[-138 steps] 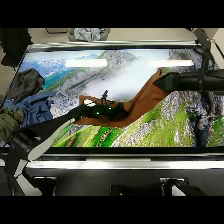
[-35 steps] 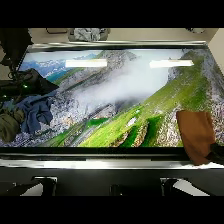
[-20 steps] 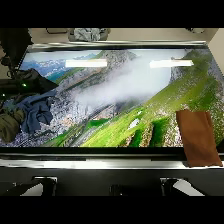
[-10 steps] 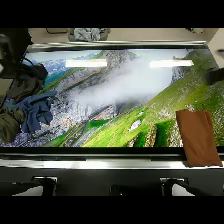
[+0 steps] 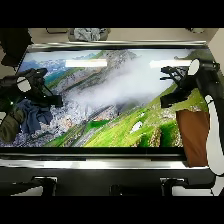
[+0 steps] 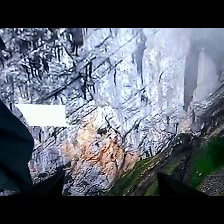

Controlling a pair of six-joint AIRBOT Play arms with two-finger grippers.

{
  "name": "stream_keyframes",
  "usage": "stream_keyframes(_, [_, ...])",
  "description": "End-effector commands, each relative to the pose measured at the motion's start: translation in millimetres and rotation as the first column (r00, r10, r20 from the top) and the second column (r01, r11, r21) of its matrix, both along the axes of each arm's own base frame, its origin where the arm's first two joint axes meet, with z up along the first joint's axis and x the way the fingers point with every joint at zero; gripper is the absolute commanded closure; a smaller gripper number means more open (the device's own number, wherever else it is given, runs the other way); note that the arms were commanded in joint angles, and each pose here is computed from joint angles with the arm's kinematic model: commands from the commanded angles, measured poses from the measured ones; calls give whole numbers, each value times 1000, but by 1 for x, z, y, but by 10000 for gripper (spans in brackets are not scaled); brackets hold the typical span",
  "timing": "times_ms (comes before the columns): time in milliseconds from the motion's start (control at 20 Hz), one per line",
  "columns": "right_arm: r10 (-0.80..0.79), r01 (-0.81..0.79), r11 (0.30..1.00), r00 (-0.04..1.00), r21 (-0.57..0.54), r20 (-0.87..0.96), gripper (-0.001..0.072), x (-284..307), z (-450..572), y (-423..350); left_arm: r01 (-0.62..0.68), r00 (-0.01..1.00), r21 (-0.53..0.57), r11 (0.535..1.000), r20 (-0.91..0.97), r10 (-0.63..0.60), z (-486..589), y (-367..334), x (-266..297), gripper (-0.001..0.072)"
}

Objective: Fold the shirts.

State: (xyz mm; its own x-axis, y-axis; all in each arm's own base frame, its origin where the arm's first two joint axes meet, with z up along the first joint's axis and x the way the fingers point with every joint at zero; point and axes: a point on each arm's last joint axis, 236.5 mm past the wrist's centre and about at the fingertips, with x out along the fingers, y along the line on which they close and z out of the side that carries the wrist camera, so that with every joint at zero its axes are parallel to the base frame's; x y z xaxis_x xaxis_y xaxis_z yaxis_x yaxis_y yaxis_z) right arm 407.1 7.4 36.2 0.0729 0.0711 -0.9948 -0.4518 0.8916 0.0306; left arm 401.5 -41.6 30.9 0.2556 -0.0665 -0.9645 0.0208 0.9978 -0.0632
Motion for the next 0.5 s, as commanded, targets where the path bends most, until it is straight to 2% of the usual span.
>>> stream_keyframes(0, [8, -8, 1000, 999, -24, -39, 54, -6, -5, -1, 5, 1000, -6, 1000, -16, -6, -7, -3, -4, -13])
stream_keyframes(450, [8, -8, 1000, 999, -24, -39, 54, -6, -5, -1, 5, 1000, -5, 1000, -25, -6, -10, -3, -4, -13])
